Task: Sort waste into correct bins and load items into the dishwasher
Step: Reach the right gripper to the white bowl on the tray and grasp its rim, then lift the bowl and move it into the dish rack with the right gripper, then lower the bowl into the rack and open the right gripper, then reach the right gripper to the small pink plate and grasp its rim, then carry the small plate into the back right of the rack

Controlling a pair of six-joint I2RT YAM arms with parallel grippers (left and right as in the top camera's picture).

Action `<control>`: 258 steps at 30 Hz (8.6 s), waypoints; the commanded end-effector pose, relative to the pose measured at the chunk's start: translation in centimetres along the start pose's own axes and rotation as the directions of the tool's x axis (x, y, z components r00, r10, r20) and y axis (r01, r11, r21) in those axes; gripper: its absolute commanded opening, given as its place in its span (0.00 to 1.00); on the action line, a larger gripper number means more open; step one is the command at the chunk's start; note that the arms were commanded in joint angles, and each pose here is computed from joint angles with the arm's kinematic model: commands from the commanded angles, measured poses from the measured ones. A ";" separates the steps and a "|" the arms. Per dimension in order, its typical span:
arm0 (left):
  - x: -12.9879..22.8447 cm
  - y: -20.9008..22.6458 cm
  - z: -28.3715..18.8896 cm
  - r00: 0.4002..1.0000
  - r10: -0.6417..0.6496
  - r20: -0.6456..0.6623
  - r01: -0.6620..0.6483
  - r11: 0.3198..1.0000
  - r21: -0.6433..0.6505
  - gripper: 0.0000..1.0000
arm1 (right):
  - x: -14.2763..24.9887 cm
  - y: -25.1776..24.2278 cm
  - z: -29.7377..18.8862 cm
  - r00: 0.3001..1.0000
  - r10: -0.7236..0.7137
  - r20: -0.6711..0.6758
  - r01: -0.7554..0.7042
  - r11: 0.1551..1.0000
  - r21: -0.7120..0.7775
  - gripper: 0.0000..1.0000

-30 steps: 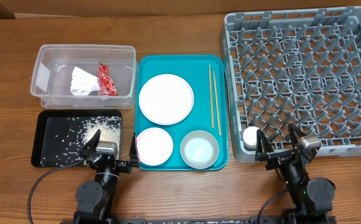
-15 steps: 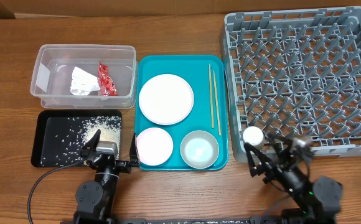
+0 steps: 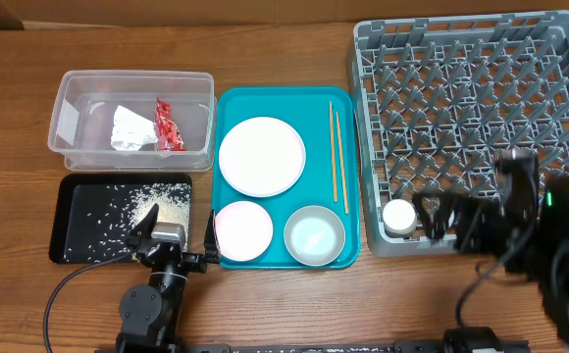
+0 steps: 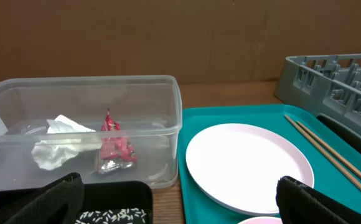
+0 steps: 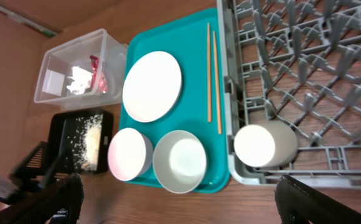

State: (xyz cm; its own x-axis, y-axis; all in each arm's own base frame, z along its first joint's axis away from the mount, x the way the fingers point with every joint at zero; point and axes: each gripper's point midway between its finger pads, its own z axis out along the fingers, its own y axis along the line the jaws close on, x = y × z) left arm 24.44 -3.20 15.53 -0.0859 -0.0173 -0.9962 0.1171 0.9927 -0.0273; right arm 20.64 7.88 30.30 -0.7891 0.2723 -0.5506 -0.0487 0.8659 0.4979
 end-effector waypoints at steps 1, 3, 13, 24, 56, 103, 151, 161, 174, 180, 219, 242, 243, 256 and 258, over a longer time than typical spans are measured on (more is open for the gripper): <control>0.0 0.1 0.0 1.000 -0.019 0.003 0.019 1.000 -0.002 1.00 | -1.3 1.5 1.7 0.995 0.027 -0.100 -0.034 0.997 -0.066 1.00; 0.0 0.1 0.0 1.000 -0.019 0.002 0.019 1.000 -0.002 1.00 | -0.8 1.7 3.3 0.981 0.051 -0.189 -0.069 0.994 -0.088 1.00; 0.0 0.1 0.0 1.000 -0.019 0.002 0.019 1.000 -0.002 1.00 | 7.8 1.9 12.1 0.888 -0.038 -0.458 0.117 0.982 0.145 1.00; 0.0 0.1 0.0 1.000 -0.019 0.002 0.019 1.000 -0.001 1.00 | 9.6 1.4 18.8 0.873 -0.247 -0.421 0.368 0.900 0.235 0.70; 0.0 0.1 0.0 1.000 -0.019 0.003 0.019 1.000 -0.002 1.00 | 11.0 -0.7 22.4 0.790 -0.302 -0.534 0.494 0.829 0.261 0.04; 0.0 0.1 0.0 1.000 -0.019 0.002 0.019 1.000 -0.002 1.00 | -10.6 -23.6 6.7 0.965 -0.214 0.155 -0.171 -0.058 0.984 0.04; 0.0 0.1 0.0 1.000 -0.019 0.002 0.019 1.000 -0.001 1.00 | -6.1 -12.5 12.7 0.970 -0.239 -0.051 0.103 0.210 0.972 0.39; 0.0 0.1 0.0 1.000 -0.019 0.002 0.019 1.000 -0.001 1.00 | 2.9 6.9 19.1 0.892 -0.228 -0.390 0.344 0.902 0.259 0.75; 0.0 0.1 0.0 1.000 -0.019 0.002 0.019 1.000 -0.001 1.00 | 16.2 10.4 25.8 0.743 -0.282 -0.607 0.349 0.937 -0.008 0.66; 0.0 0.1 0.0 1.000 -0.019 0.002 0.019 1.000 -0.001 1.00 | 18.7 7.8 28.5 0.728 -0.242 -0.641 0.347 0.937 0.039 0.52; 0.0 0.1 0.0 1.000 -0.019 0.003 0.019 1.000 -0.002 1.00 | -11.5 -4.5 5.1 0.834 -0.422 0.357 -0.112 0.503 0.857 0.04; 0.0 0.1 0.0 1.000 -0.019 0.002 0.019 1.000 -0.002 1.00 | -12.6 -27.2 -1.2 0.965 -0.153 0.213 -0.240 -0.188 0.952 0.04; 0.0 0.1 0.0 1.000 -0.019 0.002 0.019 1.000 -0.001 1.00 | -12.7 -27.4 -0.8 0.965 -0.151 0.213 -0.239 -0.184 0.953 0.04; 0.0 0.1 0.0 1.000 -0.019 0.002 0.019 1.000 -0.001 1.00 | -11.7 -27.4 6.0 0.991 -0.133 -0.014 -0.009 -0.173 0.985 0.04; 0.0 0.1 0.0 1.000 -0.019 0.002 0.019 1.000 -0.002 1.00 | -11.7 -26.4 6.8 0.988 -0.154 -0.033 0.009 -0.156 0.988 0.04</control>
State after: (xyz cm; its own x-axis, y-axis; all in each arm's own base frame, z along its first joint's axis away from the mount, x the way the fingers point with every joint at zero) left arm 24.43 -3.23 15.51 -0.0870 -0.0171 -0.9961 0.1185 0.9926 -0.0274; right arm 34.81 -16.64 18.58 -0.7893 0.1563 -0.5938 0.6128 0.2620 -0.7455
